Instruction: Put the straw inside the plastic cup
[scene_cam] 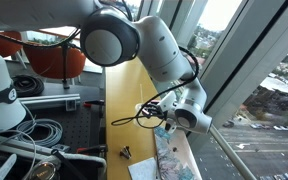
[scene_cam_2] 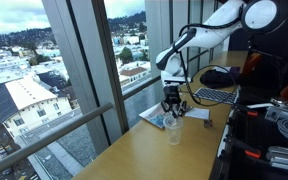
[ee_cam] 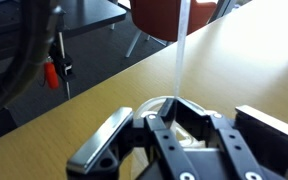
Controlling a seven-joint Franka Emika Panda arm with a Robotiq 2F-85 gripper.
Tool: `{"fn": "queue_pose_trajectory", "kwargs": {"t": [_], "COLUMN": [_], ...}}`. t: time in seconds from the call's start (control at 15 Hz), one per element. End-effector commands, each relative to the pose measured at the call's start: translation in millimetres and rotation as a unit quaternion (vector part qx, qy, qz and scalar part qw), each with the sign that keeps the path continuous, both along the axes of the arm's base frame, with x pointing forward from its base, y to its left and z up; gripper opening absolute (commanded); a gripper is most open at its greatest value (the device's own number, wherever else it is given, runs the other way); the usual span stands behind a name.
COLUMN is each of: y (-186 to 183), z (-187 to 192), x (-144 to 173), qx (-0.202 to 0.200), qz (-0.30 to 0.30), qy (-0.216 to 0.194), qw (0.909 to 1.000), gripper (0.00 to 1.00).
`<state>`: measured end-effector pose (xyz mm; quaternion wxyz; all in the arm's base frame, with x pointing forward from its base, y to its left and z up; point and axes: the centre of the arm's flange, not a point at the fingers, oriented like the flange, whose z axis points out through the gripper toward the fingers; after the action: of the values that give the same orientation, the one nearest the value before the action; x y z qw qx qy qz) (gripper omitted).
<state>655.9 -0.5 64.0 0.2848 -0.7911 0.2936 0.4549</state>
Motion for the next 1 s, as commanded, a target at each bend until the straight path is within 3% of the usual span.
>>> {"fn": "queue_pose_trajectory", "kwargs": {"t": [0.0,0.13,0.6,0.73,0.93], "y": [-8,-12,-26,-29,-14], "z": [0,0,26,37,62], "x": [11,12,21,20,-9], "qx": [0.011,0.012,0.017,0.022,0.012], "qz": [-0.005,-0.007,-0.012,-0.007,0.015], "qy": [0.013,0.011,-0.016,-0.019,-0.036], "qw": [0.9998,0.9999,0.9997,0.9996,0.9992], "gripper": [0.03,0.37,0.87,1.0,1.0]}}
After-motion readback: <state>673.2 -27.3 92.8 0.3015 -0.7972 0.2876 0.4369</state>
